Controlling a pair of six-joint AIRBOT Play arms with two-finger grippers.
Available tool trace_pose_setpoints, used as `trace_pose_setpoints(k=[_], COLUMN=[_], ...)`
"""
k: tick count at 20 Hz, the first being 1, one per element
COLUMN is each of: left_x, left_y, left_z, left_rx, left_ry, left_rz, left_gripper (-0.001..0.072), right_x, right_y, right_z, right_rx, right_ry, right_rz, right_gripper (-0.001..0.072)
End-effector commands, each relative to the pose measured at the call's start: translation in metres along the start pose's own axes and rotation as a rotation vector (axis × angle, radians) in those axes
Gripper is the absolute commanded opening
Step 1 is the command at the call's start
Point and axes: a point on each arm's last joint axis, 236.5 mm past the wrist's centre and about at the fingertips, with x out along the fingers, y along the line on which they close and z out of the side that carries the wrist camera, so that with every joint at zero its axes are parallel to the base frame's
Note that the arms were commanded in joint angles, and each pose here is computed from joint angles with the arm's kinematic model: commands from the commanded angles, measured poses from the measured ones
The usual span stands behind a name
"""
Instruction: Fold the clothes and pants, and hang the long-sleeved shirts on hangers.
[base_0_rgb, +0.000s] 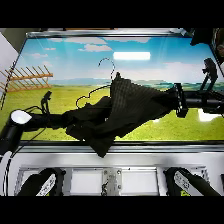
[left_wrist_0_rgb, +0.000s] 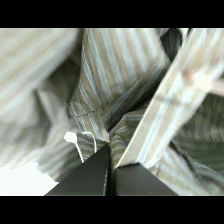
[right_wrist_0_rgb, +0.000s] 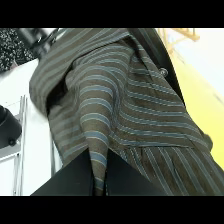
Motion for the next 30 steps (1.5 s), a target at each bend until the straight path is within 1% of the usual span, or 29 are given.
trace_pose_setpoints(k=[1,4,8,11,14,17,19,24,28,29,30], left_x=[-0.029,-0.034,-0.062,-0.085,-0.097,-0.104,-0.103,-0.104,-0.118,-0.123,-0.130], left_y=[0.011,-0.003,-0.027,-0.046,-0.073,-0.100,-0.112,-0.125,-0.140,-0.145,-0.152], left_z=[0.014,0.033,0.079,0.101,0.110,0.119,0.124,0.138,0.153,0.156,0.160], left_rx=[0.020,0.077,0.152,0.203,0.268,0.336,0.362,0.394,0.434,0.442,0.451], left_ry=[0.060,0.073,-0.017,-0.065,-0.070,-0.072,-0.061,-0.035,-0.090,-0.114,-0.144], left_rz=[0.034,0.026,0.020,0.017,0.005,-0.010,-0.017,-0.022,-0.028,-0.031,-0.034], left_gripper=[0.0008,0.0008,0.0008,0.0008,0.0008,0.0009,0.0008,0.0008,0.0010,0.0045,0.0329], right_x=[-0.001,-0.001,-0.005,-0.005,0.006,0.027,0.037,0.049,0.049,0.048,0.046], right_y=[0.019,0.022,0.021,0.021,0.031,0.055,0.068,0.093,0.098,0.098,0.097], right_z=[0.011,0.006,-0.022,-0.038,-0.064,-0.083,-0.082,-0.052,-0.017,-0.008,0.002], right_rx=[-0.058,-0.067,-0.018,0.027,0.104,0.185,0.193,0.186,0.188,0.189,0.190], right_ry=[0.008,0.043,0.171,0.200,0.206,0.183,0.168,0.056,-0.089,-0.130,-0.170], right_rz=[-0.005,-0.018,-0.045,-0.053,-0.003,0.098,0.152,0.261,0.296,0.300,0.304], right_gripper=[0.0009,0.0009,0.0009,0.0009,0.0009,0.0009,0.0009,0.0008,0.0009,0.0009,0.0009])
